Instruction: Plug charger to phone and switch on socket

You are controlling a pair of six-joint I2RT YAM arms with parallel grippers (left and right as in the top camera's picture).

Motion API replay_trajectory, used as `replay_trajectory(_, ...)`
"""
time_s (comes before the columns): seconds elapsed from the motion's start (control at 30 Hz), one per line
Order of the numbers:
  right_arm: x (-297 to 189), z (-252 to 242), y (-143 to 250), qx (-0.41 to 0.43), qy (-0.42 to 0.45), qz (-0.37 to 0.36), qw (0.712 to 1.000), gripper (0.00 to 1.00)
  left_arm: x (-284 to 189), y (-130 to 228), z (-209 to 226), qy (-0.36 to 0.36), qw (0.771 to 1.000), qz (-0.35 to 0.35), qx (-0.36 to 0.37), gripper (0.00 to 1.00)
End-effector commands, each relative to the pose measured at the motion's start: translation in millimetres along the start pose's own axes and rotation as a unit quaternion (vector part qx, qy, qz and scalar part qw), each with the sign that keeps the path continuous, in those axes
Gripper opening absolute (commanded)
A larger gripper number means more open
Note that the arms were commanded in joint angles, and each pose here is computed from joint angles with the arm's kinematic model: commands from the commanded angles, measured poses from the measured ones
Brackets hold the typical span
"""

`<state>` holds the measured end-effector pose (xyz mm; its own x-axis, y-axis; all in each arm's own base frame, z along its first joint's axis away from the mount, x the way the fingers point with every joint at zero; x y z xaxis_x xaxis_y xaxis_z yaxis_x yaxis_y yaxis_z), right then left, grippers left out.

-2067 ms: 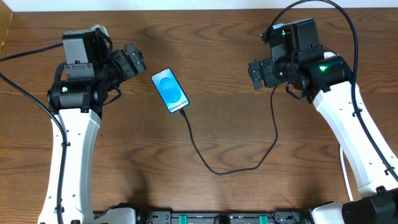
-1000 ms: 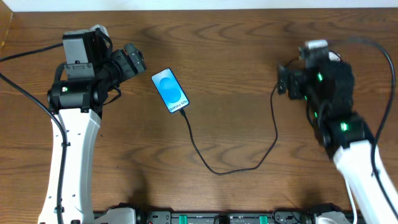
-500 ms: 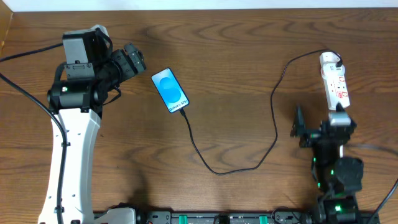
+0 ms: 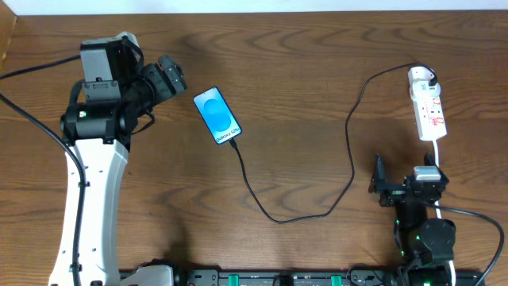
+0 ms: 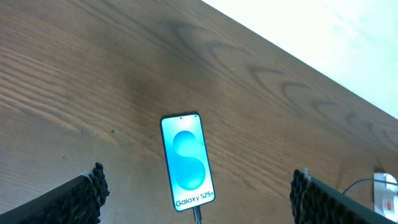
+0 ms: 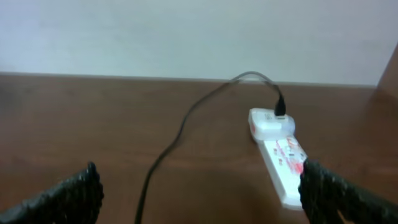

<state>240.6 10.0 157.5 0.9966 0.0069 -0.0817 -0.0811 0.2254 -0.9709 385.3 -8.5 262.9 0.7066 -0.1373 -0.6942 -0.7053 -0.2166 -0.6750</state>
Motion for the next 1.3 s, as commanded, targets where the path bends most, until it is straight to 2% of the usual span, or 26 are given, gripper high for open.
replay_trajectory(0.0, -5.1, 1.8, -2.0, 0.011, -0.009, -0.008, 1.000, 0.99, -2.0, -1.3, 3.3, -0.007, 1.000, -0.004, 0.006, 0.95)
replay_trajectory(1.27, -4.9, 7.3, 1.4, 0.010, -0.027, 0.001, 1.000, 0.99, -2.0, -1.4, 3.5, -0.008, 1.000, -0.004, 0.006, 0.95)
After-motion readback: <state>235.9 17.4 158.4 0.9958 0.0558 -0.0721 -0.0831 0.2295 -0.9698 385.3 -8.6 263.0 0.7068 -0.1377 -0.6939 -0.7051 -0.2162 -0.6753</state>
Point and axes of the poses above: each gripper's point midway between its finger pads, its own x axis out along the fingers, its own z axis along the line the jaws close on, y = z × x, the point moved 1 cm from there along -x, back along the fingers, and after that the axes turned 14 degrees about x, right-handed, at the moved point
